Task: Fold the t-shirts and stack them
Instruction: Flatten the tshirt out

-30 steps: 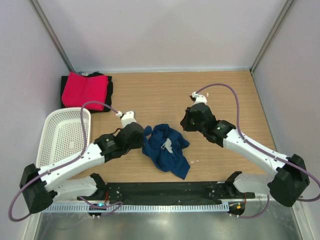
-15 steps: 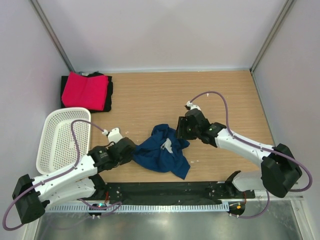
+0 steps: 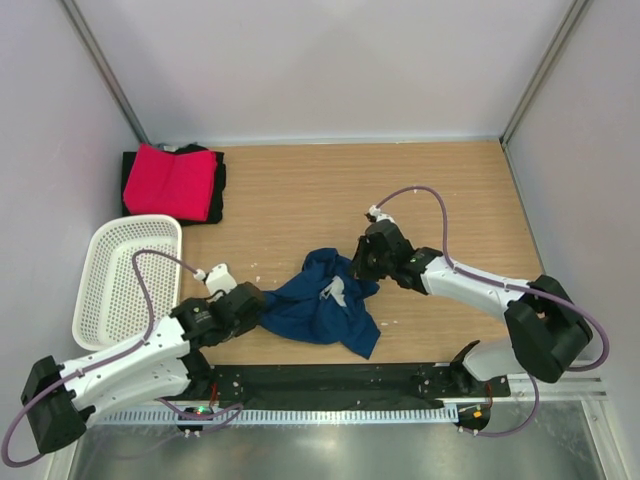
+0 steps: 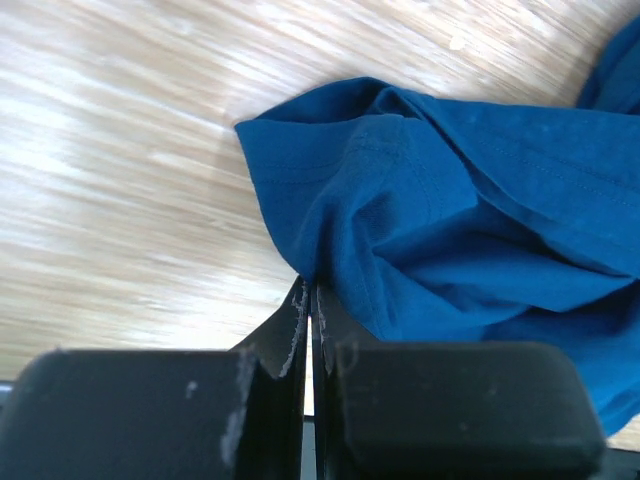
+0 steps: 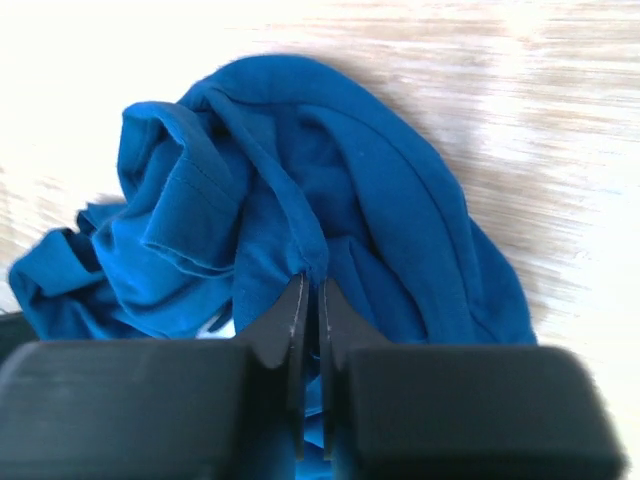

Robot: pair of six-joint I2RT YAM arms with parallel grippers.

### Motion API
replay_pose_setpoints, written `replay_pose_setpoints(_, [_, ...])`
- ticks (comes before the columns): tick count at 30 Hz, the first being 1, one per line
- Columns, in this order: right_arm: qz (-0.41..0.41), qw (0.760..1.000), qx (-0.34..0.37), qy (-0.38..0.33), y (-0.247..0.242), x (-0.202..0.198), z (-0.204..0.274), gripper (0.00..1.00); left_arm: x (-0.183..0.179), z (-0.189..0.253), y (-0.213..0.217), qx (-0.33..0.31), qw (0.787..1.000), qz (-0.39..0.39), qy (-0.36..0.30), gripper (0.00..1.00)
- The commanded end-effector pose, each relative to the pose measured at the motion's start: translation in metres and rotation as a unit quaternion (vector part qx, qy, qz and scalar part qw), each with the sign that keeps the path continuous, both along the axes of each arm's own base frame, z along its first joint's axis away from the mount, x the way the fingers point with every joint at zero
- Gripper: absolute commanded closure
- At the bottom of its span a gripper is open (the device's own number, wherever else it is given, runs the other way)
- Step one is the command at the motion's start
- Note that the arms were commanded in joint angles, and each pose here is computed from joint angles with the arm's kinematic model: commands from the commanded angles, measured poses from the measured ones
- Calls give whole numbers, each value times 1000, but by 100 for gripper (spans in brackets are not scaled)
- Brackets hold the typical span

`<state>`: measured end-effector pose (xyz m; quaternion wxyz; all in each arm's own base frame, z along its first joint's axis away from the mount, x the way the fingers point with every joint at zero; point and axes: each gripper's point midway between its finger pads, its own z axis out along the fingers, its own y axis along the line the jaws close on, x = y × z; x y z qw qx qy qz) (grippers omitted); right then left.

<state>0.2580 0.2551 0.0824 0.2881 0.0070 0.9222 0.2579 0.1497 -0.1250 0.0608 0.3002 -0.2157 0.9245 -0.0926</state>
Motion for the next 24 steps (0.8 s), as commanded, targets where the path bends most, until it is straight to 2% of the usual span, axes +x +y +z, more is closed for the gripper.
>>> replay_pose_setpoints(1, [-13, 999, 32, -18, 10, 7, 15, 99, 0, -1, 20, 16, 999, 46, -13, 100])
replay_pose_setpoints(3, [-11, 1000, 20, -19, 4, 5, 19, 99, -1, -2, 27, 27, 998, 51, -12, 100])
replay_pose_setpoints(6, [-44, 996, -30, -73, -21, 19, 51, 99, -1, 5, 36, 44, 997, 66, -17, 99])
replay_pose_setpoints(7, [-54, 992, -27, -108, -24, 28, 84, 99, 2, 11, 40, 51, 996, 73, -28, 100])
replay_pose_setpoints(9, [-78, 983, -88, -140, -51, 34, 108, 99, 9, 33, 42, 53, 994, 76, -50, 100])
replay_pose_setpoints(10, [-93, 977, -79, -176, -55, 42, 149, 99, 17, 47, 48, 66, 991, 85, -78, 100])
replay_pose_setpoints(11, [-113, 970, -112, -185, -72, 43, 161, 99, 21, 61, 52, 72, 989, 90, -94, 100])
replay_pose_setpoints(12, [-122, 964, -125, -202, -81, 47, 179, 99, 31, 92, 50, 67, 986, 91, -126, 100])
replay_pose_setpoints(13, [-136, 954, -123, -238, -88, 53, 221, 99, 38, 113, 52, 70, 982, 93, -149, 100])
replay_pose_setpoints(14, [-143, 949, -142, -244, -99, 53, 233, 99, 48, 136, 61, 86, 974, 111, -179, 100])
replay_pose_setpoints(15, [-161, 940, -154, -258, -110, 57, 250, 99, 56, 152, 63, 119, 970, 93, -189, 100])
replay_pose_setpoints(16, [-179, 929, -148, -287, -122, 62, 287, 99, 68, 197, 59, 98, 964, 100, -224, 100])
replay_pose_setpoints(18, [-192, 921, -159, -299, -133, 70, 310, 99, 96, 238, 60, 111, 954, 118, -254, 100])
replay_pose_setpoints(19, [-210, 909, -156, -325, -148, 75, 344, 99, 105, 276, 63, 119, 946, 110, -282, 100])
replay_pose_setpoints(20, [-212, 905, -155, -336, -153, 78, 358, 99, 117, 306, 61, 108, 936, 116, -315, 100])
replay_pose_setpoints(22, [-222, 891, -138, -372, -160, 84, 401, 99, 141, 334, 65, 148, 927, 104, -328, 100])
replay_pose_setpoints(23, [-224, 883, -149, -385, -169, 85, 415, 99, 144, 378, 67, 124, 916, 113, -365, 100])
replay_pose_setpoints(24, [-224, 880, -151, -391, -169, 89, 423, 99, 147, 393, 67, 124, 913, 108, -374, 100])
